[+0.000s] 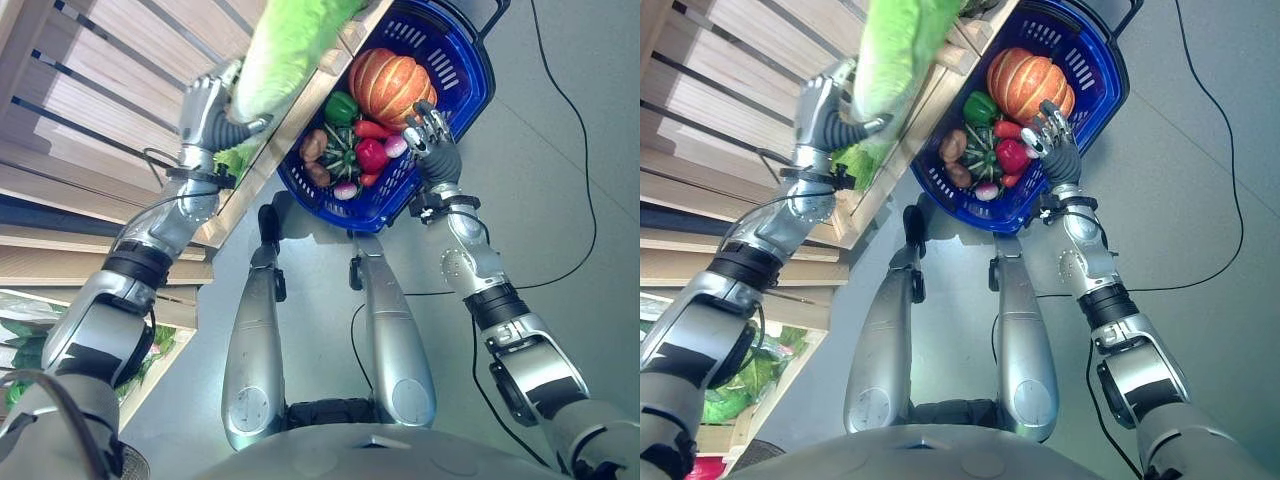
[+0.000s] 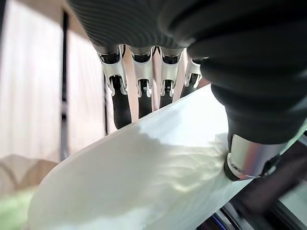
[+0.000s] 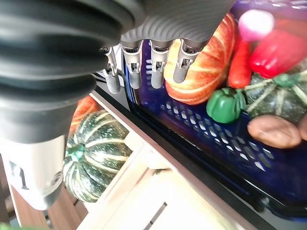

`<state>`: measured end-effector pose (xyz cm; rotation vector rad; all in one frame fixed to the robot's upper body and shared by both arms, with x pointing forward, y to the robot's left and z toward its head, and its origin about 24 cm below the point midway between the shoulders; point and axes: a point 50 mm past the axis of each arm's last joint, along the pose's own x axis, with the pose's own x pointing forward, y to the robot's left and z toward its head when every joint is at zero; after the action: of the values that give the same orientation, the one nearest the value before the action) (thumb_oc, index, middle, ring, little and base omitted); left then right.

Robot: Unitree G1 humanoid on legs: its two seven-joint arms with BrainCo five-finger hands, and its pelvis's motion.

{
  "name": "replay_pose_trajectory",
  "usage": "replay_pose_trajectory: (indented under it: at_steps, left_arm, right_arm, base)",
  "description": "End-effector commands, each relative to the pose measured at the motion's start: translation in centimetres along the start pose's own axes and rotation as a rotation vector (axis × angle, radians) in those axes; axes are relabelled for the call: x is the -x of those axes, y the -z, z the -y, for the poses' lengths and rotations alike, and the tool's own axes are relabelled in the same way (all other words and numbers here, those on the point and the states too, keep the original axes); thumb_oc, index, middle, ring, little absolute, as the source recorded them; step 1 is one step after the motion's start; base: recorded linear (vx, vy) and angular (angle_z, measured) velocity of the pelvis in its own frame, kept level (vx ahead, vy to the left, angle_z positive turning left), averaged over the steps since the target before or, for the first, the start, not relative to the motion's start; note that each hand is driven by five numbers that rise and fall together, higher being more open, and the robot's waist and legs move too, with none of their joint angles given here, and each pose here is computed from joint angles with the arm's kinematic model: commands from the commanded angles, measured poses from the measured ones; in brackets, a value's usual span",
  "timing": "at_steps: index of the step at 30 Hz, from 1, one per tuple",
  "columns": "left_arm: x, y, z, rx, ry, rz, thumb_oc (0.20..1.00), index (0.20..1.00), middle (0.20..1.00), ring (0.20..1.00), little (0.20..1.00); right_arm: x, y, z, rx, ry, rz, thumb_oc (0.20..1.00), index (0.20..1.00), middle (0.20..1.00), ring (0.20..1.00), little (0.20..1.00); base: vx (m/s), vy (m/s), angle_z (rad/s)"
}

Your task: Pick up fruits and vegetables into the basket

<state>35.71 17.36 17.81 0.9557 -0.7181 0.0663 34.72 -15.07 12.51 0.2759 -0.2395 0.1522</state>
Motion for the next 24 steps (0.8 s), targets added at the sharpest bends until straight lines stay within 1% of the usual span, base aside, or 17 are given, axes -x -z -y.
replay_pose_trajectory:
  at_steps: [1,5,10,13,17,24]
  left_arm:
    - [-1.3,-3.0,-0.7,0.139,-0.04,0.122,0.2,0.2,0.2,0.2,0.2]
    - [-1.6,-4.2,0.5,0.189,0.079,0.144,0.2,0.2,0.2,0.2,0.2]
    - [-1.7,-5.4,1.7,0.203,0.19,0.167,0.2,0.2,0.2,0.2,0.2]
    - [-1.8,-5.9,1.9,0.207,0.215,0.178,0.2,0.2,0.2,0.2,0.2]
    - [-1.4,-6.5,3.0,0.204,0.296,0.189,0.2,0.2,0.2,0.2,0.2]
    - [-1.3,-7.2,3.6,0.197,0.38,0.214,0.2,0.2,0.2,0.2,0.2]
  right_arm:
    - [0.0,-1.9,-1.4,-0.041,-0.08,0.085,1.0,1.0,1.0,1.0,1.0]
    - [-0.2,-1.9,-2.1,-0.056,-0.095,0.081,1.0,1.0,1.0,1.0,1.0]
    - [-0.3,-1.9,-2.8,-0.057,-0.123,0.072,1.0,1.0,1.0,1.0,1.0]
    - [-0.3,-1.9,-3.0,-0.06,-0.131,0.071,1.0,1.0,1.0,1.0,1.0]
    - [-0.1,-1.5,-3.4,-0.071,-0.166,0.061,1.0,1.0,1.0,1.0,1.0]
    - [-0.1,-1.9,-4.2,-0.08,-0.228,0.061,1.0,1.0,1.0,1.0,1.0]
  base:
    - [0.0,0.0,0.0]
    - [0.0,0.0,0.0]
    - [0.0,0.0,0.0]
    - [0.0,0.0,0.0]
    - [0.0,0.0,0.0]
    - [0.0,0.0,0.0]
